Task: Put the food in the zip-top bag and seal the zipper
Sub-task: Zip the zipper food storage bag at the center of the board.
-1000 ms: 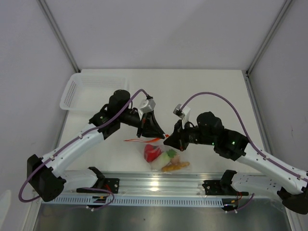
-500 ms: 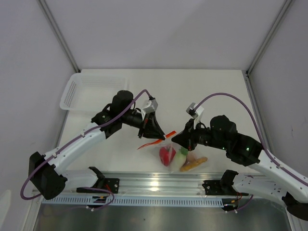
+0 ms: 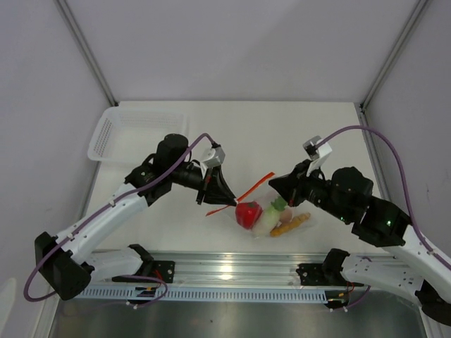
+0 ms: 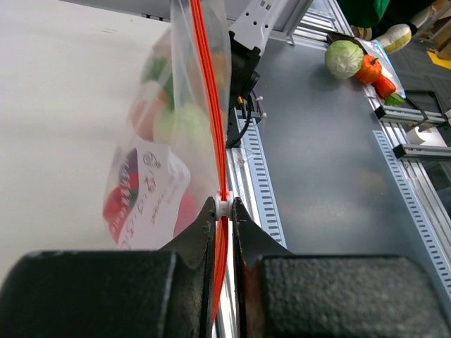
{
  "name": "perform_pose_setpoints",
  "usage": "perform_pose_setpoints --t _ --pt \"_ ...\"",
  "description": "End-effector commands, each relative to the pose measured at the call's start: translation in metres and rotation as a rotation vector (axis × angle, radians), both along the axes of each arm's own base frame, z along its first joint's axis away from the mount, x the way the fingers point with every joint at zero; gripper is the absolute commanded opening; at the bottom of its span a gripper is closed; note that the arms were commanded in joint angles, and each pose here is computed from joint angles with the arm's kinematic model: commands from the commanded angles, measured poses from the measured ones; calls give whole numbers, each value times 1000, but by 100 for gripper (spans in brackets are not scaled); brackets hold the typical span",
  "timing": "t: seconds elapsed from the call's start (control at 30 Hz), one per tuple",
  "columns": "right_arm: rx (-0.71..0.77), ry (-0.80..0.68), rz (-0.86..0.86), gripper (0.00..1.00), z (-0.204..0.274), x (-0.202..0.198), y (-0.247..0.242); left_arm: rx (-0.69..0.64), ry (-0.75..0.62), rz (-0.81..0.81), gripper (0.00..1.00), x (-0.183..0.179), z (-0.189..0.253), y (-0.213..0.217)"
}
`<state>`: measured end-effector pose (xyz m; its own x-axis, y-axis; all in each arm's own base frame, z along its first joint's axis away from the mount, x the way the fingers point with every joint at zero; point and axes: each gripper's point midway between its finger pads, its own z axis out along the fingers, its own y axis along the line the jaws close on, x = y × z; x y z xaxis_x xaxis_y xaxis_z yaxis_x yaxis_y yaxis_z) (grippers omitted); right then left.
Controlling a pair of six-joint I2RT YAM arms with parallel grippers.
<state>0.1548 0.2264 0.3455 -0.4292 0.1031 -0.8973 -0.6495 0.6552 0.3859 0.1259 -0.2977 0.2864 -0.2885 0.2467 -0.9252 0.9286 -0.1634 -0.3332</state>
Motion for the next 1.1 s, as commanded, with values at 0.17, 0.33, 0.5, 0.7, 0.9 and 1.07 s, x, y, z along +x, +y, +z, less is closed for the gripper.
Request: perform_pose_setpoints --t 0.17,0.33,0.5,0.7,0.9,1.07 --pt "121 -124 -317 0 67 26 -60 22 -16 46 1 -4 -1 19" --pt "129 -139 -406 0 76 29 -82 36 -20 87 1 -1 -3 25" --pt "136 -155 -485 0 83 29 -104 41 -24 121 1 3 -4 31" --pt "128 -162 -540 0 86 25 -124 74 -4 179 1 10 -4 39" --pt "108 -119 -514 0 69 24 -117 71 -15 302 1 25 0 46" --pt "23 0 -426 0 14 30 -76 61 16 431 0 39 16 48"
